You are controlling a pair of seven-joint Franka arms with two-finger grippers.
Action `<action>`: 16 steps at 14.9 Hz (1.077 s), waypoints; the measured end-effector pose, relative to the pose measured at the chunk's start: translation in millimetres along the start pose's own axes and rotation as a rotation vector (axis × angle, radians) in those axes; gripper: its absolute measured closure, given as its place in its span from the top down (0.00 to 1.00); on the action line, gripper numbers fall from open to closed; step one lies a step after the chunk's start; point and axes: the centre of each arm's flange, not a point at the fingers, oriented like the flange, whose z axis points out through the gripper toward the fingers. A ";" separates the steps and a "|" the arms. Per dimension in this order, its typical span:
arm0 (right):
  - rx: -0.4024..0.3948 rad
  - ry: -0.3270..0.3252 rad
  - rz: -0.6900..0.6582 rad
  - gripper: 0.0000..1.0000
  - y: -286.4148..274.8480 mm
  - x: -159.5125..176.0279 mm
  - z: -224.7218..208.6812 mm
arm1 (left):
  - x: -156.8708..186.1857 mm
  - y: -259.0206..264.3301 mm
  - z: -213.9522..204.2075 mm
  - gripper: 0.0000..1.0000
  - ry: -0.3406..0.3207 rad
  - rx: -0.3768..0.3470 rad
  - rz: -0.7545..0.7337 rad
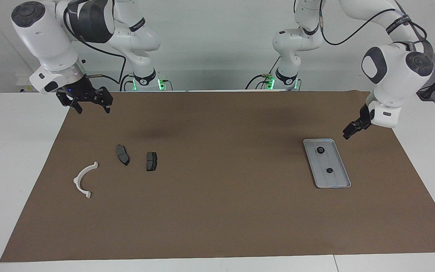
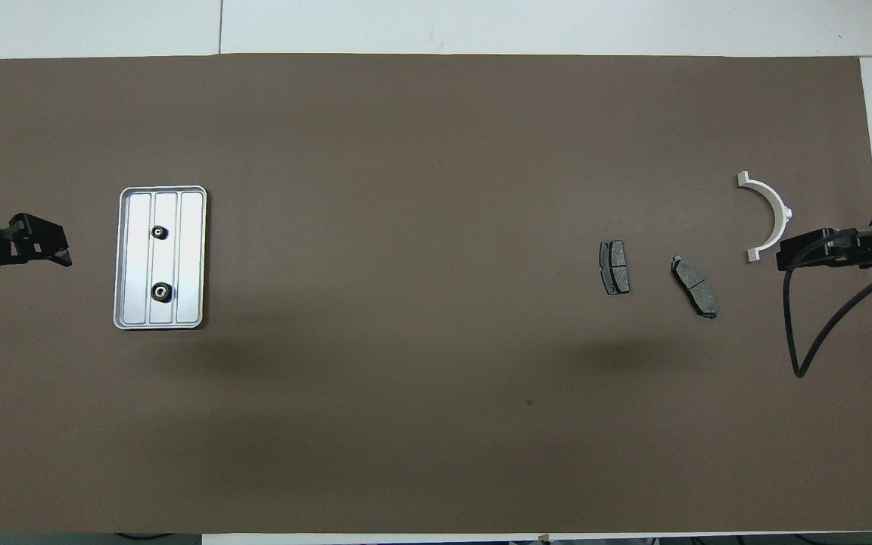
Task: Pick bearing gear from pile to tray
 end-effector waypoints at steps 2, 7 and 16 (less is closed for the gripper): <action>0.000 0.001 0.000 1.00 0.0 -0.2 -0.4 | -7.2 6.3 -5.2 1.00 -0.008 -0.014 0.011; 0.000 0.001 0.000 1.00 0.1 -0.4 -0.5 | -7.4 29.3 -9.1 1.00 0.051 -0.036 0.048; 0.000 -0.004 0.000 1.00 0.1 -1.1 1.8 | 1.3 24.0 -26.5 1.00 0.104 -0.077 0.154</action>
